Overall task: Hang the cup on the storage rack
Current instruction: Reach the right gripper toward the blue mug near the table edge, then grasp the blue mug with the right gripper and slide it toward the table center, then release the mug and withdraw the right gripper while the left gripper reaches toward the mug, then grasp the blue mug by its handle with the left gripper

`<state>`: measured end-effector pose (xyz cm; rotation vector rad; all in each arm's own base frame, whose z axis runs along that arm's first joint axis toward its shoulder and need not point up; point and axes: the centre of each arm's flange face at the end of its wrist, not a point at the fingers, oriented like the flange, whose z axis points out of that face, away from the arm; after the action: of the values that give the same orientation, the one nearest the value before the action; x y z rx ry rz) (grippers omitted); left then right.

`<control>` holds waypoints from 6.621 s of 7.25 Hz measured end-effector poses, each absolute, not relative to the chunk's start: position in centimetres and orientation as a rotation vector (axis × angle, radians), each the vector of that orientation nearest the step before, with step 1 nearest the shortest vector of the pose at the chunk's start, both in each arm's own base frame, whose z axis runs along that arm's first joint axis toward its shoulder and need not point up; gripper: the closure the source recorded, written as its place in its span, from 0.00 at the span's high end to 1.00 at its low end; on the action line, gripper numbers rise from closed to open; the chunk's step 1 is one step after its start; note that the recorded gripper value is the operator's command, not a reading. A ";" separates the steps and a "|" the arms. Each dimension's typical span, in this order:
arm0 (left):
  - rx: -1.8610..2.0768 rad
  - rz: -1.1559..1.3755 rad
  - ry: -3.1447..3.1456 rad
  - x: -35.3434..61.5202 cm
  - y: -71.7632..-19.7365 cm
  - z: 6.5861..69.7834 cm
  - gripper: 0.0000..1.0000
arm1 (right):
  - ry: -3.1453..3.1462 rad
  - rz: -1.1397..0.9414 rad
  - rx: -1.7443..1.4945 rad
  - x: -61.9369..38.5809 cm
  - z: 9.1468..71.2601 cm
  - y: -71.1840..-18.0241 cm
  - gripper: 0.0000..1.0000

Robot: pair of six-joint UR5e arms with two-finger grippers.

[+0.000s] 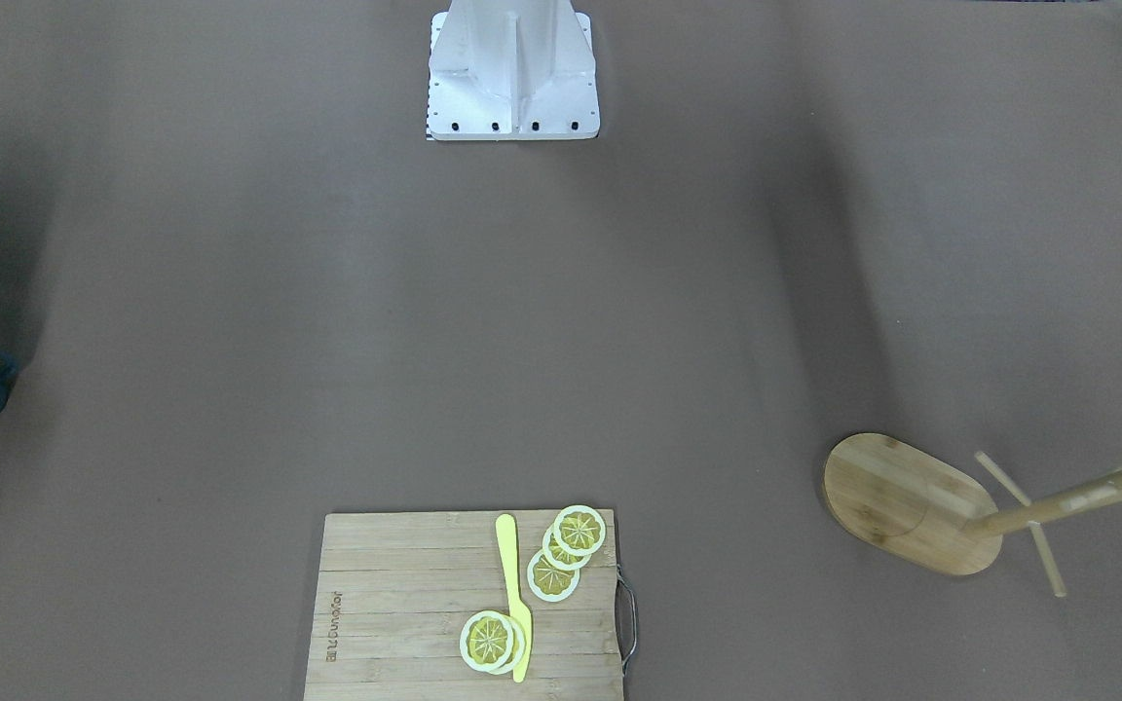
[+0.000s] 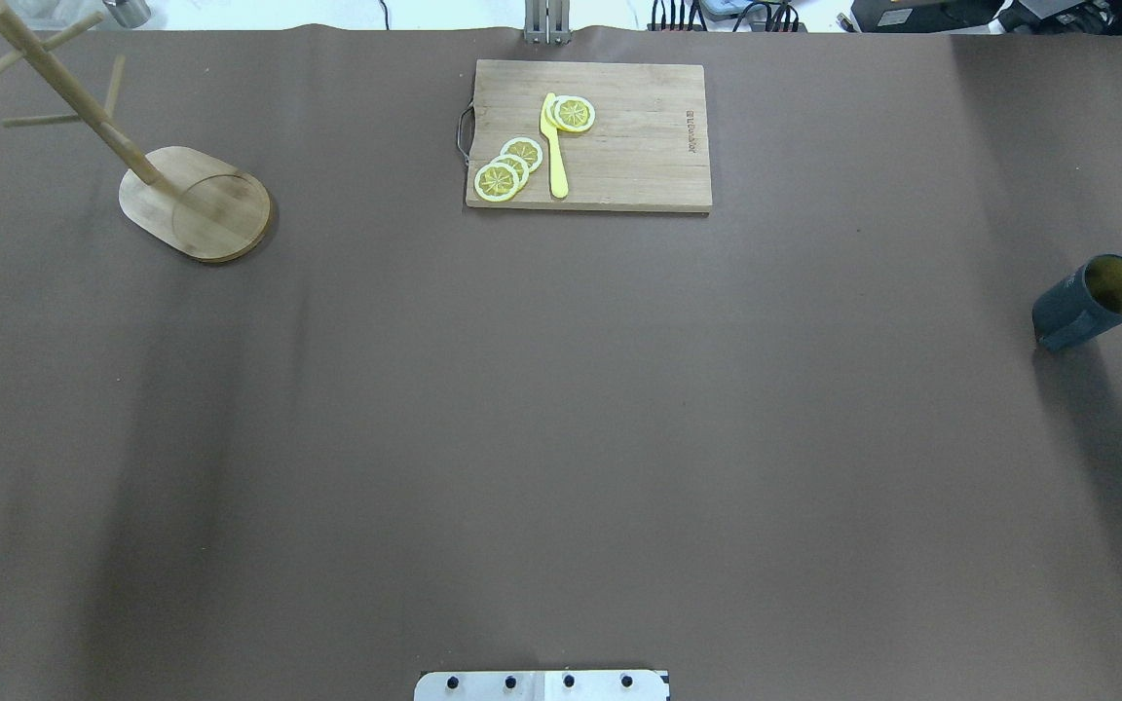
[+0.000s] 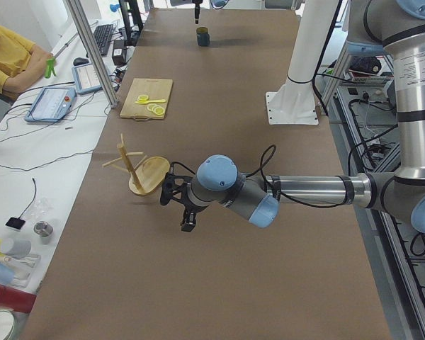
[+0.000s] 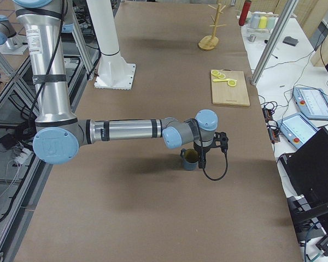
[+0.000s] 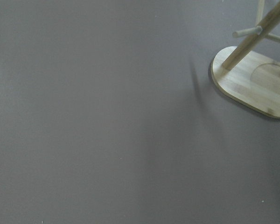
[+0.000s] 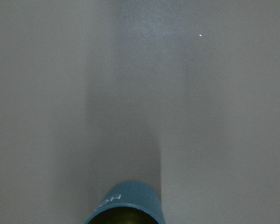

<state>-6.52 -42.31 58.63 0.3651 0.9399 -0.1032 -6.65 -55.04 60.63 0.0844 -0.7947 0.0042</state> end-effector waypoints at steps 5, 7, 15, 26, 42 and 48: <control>0.360 -0.130 0.959 -6.3 -42.6 57.9 0.99 | -0.781 -0.076 0.013 -11.9 63.4 -54.3 0.00; 0.358 -0.137 0.965 -6.2 -42.8 57.6 0.99 | -0.766 -0.093 0.018 -12.6 63.4 -54.4 0.00; 0.352 -0.119 0.983 -5.5 -43.1 57.1 0.99 | -0.946 0.185 0.014 -35.2 31.9 -51.3 0.00; 0.511 0.162 1.098 7.1 -46.4 49.5 0.76 | -0.889 0.239 -0.097 -58.8 15.0 -43.4 0.57; 0.926 0.482 1.102 50.8 -34.3 30.0 0.65 | -0.839 0.028 0.049 -25.5 36.8 -53.3 0.59; 0.939 0.458 1.049 52.0 -35.0 32.1 0.44 | -0.842 0.028 0.048 -25.8 36.7 -53.4 0.60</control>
<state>51.97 -35.02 32.07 0.9390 1.0487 0.4576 -25.75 -53.44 36.74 0.0480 -0.8417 0.0282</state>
